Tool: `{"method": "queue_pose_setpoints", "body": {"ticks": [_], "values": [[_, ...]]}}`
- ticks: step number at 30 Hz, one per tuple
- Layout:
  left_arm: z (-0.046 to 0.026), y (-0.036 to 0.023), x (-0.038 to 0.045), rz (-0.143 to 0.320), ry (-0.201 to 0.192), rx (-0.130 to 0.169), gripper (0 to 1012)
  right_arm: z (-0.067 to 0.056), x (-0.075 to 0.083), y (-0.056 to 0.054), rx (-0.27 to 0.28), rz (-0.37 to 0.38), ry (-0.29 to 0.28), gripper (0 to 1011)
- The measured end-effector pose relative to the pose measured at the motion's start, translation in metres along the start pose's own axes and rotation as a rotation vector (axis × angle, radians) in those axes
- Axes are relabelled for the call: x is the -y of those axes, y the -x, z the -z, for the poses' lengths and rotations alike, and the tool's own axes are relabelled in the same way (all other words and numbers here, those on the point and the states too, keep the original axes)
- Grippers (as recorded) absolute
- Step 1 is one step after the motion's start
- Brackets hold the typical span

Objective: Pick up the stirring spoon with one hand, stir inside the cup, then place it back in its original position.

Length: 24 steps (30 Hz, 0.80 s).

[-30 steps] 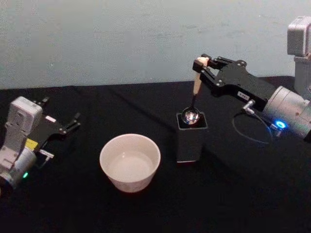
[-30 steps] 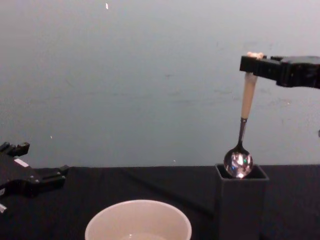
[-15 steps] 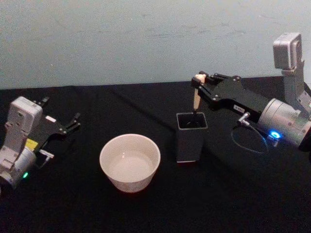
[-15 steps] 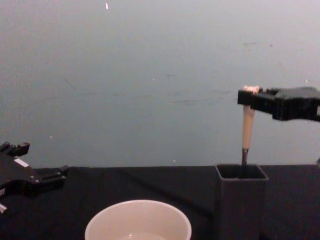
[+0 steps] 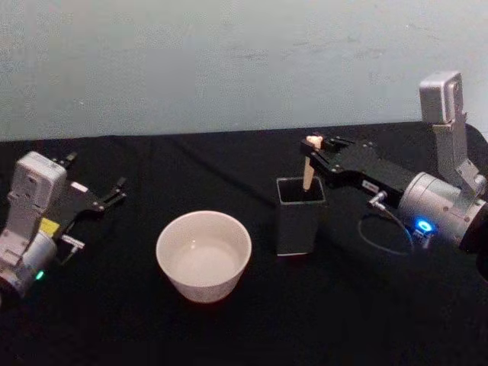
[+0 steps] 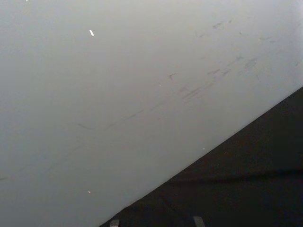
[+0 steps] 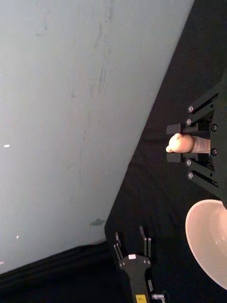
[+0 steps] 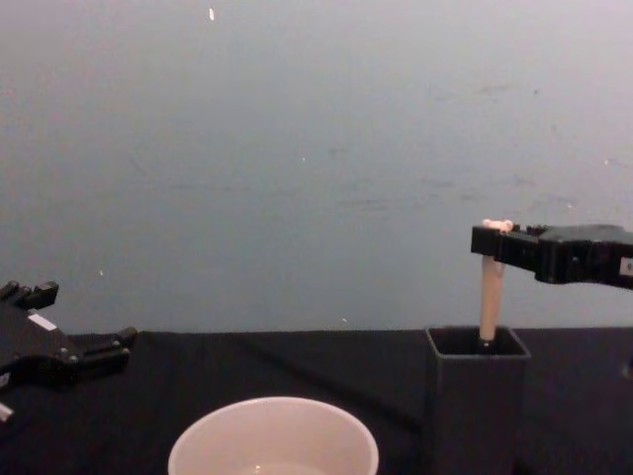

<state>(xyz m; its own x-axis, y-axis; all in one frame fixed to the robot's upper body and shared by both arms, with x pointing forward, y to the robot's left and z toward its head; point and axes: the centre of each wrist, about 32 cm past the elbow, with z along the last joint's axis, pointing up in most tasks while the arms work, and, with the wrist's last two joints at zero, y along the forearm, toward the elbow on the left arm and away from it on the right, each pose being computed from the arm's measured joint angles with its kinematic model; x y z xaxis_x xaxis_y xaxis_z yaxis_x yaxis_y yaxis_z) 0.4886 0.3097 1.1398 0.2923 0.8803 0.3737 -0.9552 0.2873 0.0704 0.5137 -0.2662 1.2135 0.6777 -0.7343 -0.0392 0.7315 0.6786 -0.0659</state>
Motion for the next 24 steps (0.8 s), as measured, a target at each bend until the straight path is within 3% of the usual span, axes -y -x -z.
{"method": "queue_pose_setpoints", "body": {"ticks": [7,24], "values": [[0.0000,0.0000,0.0000,0.000,0.000,0.000,1002,0.006,0.001,0.002,-0.046,0.034,0.008,216],[0.0000,0.0000,0.0000,0.000,0.000,0.000,1001,0.012,0.003,0.001,-0.069,0.074,0.024,216]]}}
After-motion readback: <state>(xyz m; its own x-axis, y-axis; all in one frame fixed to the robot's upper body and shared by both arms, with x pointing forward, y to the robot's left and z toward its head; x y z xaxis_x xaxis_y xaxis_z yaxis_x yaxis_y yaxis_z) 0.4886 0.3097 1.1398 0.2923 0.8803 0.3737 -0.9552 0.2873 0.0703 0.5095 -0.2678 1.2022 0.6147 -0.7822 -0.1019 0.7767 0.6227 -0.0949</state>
